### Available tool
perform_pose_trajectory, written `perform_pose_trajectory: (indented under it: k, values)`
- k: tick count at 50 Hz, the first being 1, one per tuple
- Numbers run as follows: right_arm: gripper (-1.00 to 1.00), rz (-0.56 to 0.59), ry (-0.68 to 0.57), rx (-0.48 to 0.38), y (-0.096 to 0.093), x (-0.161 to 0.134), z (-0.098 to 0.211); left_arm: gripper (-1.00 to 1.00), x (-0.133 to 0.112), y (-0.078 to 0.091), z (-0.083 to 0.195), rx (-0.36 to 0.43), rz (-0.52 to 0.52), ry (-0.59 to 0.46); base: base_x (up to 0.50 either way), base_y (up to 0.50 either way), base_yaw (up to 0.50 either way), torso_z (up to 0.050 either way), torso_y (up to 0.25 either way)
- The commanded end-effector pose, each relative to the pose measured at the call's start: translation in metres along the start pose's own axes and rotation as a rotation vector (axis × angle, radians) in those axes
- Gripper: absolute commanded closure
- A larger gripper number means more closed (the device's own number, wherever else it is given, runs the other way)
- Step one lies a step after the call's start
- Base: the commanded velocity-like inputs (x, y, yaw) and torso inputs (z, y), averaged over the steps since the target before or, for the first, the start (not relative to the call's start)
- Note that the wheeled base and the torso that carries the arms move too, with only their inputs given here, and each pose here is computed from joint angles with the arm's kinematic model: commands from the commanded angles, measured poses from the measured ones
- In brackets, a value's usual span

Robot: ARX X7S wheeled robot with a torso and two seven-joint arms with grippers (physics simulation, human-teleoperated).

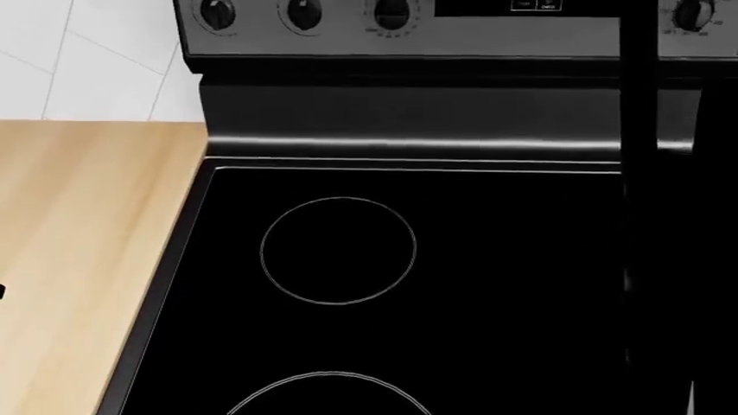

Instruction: Pick the chicken breast from the counter and place it in the microwave.

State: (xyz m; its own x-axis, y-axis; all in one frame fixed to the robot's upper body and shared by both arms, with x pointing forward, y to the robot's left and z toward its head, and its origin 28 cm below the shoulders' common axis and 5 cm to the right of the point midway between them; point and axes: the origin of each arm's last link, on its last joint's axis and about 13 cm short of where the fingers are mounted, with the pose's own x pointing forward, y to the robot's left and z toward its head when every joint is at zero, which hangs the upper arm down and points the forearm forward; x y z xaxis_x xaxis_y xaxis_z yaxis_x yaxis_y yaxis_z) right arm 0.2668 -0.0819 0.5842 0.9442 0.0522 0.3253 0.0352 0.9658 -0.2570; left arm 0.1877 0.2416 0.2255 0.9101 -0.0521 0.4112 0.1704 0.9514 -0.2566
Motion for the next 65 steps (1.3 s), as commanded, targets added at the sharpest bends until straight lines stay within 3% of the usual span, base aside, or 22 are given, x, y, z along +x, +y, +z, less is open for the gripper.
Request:
perform_pose_trajectory:
  k: [1, 5, 13, 22, 42, 43, 49, 55, 65]
  values:
    - [1.00, 0.002, -0.008, -0.025, 0.000, -0.001, 0.002, -1.00, -0.001, 0.000, 0.001, 0.000, 0.002, -0.001, 0.50, 0.00, 0.00, 0.000, 0.000]
    - [1.00, 0.008, -0.007, -0.019, 0.001, 0.000, 0.002, -1.00, -0.002, 0.000, 0.001, -0.001, 0.002, 0.000, 0.50, 0.00, 0.00, 0.000, 0.003]
    - [1.00, 0.083, 0.066, 0.088, 0.008, 0.006, -0.009, -1.00, -0.003, 0.000, 0.001, -0.002, 0.005, 0.001, 0.02, 0.00, 0.00, 0.000, 0.000]
    - [1.00, 0.091, 0.149, 0.124, 0.010, 0.021, -0.030, -1.00, -0.006, 0.000, 0.001, 0.000, 0.011, 0.003, 0.00, 0.00, 0.00, 0.000, 0.001]
    - [1.00, 0.037, 0.208, 0.100, 0.005, 0.032, -0.049, -1.00, -0.011, 0.000, -0.005, 0.005, 0.012, 0.017, 0.07, 0.00, 0.00, 0.000, 0.000]
    - [-1.00, 0.033, 0.209, 0.101, 0.004, 0.032, -0.049, -1.00, -0.011, 0.001, -0.005, 0.006, 0.011, 0.017, 0.00, 0.00, 0.00, 0.000, 0.000]
    - [-1.00, 0.019, 0.170, 0.089, 0.003, 0.028, -0.041, -1.00, -0.011, 0.001, -0.006, 0.005, 0.012, 0.019, 0.00, 0.00, 0.00, 0.000, 0.000]
    - [-1.00, -0.030, 0.047, 0.039, -0.003, 0.017, -0.017, -1.00, -0.012, 0.002, -0.006, 0.005, 0.015, 0.018, 0.00, 0.00, 0.00, 0.000, 0.000]
    - [-1.00, -0.014, -0.118, 0.054, -0.010, -0.020, 0.019, -1.00, -0.010, 0.001, -0.007, 0.003, 0.014, 0.017, 0.00, 0.00, 0.00, 0.000, 0.000]
